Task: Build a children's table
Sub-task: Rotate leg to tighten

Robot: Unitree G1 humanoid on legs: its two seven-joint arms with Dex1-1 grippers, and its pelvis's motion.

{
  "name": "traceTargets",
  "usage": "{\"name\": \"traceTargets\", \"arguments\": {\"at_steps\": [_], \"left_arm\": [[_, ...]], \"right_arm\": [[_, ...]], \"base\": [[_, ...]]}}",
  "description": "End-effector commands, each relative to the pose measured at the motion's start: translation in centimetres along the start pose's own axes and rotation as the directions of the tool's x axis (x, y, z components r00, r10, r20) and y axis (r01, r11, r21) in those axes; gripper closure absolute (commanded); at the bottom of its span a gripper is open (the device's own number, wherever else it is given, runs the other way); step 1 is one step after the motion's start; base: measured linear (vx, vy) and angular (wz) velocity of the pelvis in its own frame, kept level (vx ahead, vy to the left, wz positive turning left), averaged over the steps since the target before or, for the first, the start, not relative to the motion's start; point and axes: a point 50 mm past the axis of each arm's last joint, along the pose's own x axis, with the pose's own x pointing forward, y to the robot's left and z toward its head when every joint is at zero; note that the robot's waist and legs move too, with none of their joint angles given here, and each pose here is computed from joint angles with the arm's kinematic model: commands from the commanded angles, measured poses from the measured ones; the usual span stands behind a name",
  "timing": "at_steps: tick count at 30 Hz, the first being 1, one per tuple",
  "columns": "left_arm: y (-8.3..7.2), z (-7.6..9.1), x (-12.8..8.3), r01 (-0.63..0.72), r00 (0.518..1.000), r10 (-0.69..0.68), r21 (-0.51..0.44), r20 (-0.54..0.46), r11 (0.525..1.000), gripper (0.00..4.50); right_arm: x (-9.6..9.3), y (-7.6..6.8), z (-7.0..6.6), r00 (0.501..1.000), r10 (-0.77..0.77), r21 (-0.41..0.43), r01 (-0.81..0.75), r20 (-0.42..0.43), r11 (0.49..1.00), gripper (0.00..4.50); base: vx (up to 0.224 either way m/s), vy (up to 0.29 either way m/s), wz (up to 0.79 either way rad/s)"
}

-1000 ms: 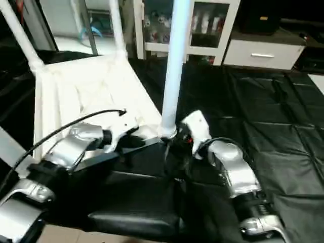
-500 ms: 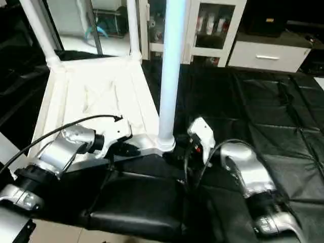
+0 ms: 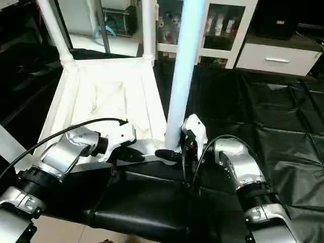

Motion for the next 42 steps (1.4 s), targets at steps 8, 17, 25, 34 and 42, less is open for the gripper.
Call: {"name": "traceTargets", "arguments": {"at_steps": [8, 17, 25, 34, 42], "left_arm": [[-1.5, -2.1, 1.1, 0.072, 0.994, -0.077, -0.06, -0.083, 0.996, 4.5], [-1.4, -2.1, 1.1, 0.069, 0.993, -0.074, -0.058, -0.088, 0.996, 4.5], [-1.4, -2.3, 1.2, 0.066, 0.994, -0.072, -0.066, -0.087, 0.996, 4.5], [-0.7, -1.5, 1.8, 0.003, 0.999, -0.007, -0.094, -0.045, 0.996, 4.5], [1.2, -0.1, 2.8, -0.187, 0.982, 0.184, -0.147, -0.037, 0.971, 4.5]], "right_arm": [[-0.9, -0.4, -0.3, 0.998, 0.039, -0.024, -0.04, -0.049, 0.999, 0.86], [-1.0, -0.4, -0.3, 0.999, 0.046, -0.014, -0.046, -0.028, 0.999, 1.59], [-1.0, 0.1, -1.0, 0.996, 0.082, -0.003, -0.082, -0.047, 0.997, 1.99], [0.1, -0.9, -2.8, 0.972, -0.234, 0.078, 0.236, -0.034, 0.969, 2.01], [3.7, -0.9, -3.2, 0.831, -0.553, 0.269, 0.548, -0.064, 0.792, 2.01]], "base": [[0.0, 0.0, 0.0], [0.0, 0.0, 0.0], [0.0, 0.0, 0.0], [0.0, 0.0, 0.0], [0.0, 0.0, 0.0]]}}
